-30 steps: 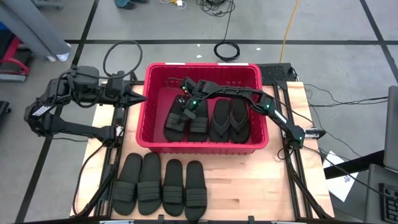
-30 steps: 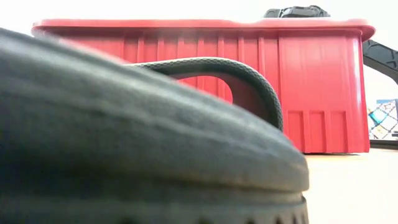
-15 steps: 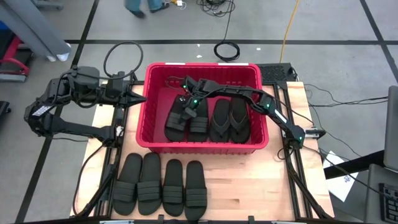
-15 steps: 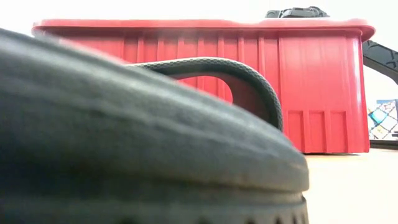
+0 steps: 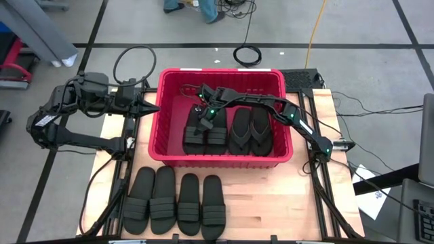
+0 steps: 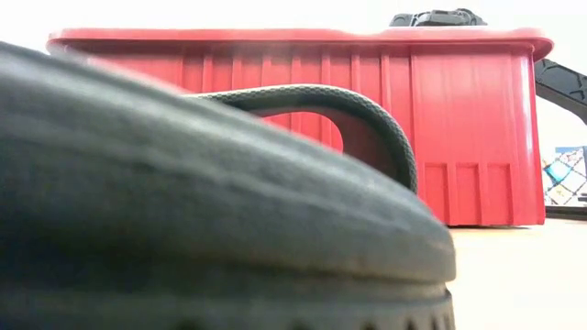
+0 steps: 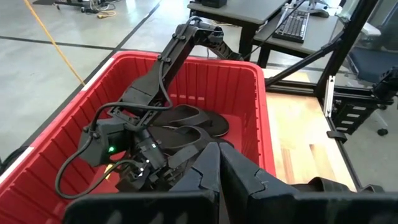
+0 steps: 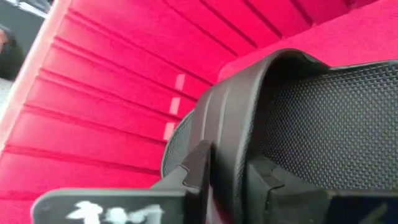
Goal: Pick and place slides into bin
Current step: Put the black slide into the red bin
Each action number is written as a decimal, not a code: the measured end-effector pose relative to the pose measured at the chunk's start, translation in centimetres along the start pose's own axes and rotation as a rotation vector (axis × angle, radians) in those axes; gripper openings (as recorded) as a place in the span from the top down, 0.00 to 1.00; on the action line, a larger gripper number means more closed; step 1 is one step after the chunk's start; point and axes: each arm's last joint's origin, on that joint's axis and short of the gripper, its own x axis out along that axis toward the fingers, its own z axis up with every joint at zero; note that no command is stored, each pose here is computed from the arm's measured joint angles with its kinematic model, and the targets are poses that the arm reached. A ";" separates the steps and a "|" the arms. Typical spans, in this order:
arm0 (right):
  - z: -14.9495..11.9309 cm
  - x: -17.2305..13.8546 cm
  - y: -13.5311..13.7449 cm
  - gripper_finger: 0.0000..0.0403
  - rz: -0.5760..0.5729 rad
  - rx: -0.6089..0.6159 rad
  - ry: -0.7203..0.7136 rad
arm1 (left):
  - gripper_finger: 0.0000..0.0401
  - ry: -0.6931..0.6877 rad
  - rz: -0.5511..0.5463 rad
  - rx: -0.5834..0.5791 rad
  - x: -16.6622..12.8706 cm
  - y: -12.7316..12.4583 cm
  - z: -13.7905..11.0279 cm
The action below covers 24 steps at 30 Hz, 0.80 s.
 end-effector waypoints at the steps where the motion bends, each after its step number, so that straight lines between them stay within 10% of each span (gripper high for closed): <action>1: 0.0 0.0 -0.1 0.89 -0.020 -0.002 -0.004 | 0.98 0.000 0.000 0.000 0.0 0.0 0.0; 24: 0.1 0.3 -0.7 0.89 -0.194 -0.050 -0.045 | 0.98 -0.004 -0.001 -0.002 0.0 0.0 0.0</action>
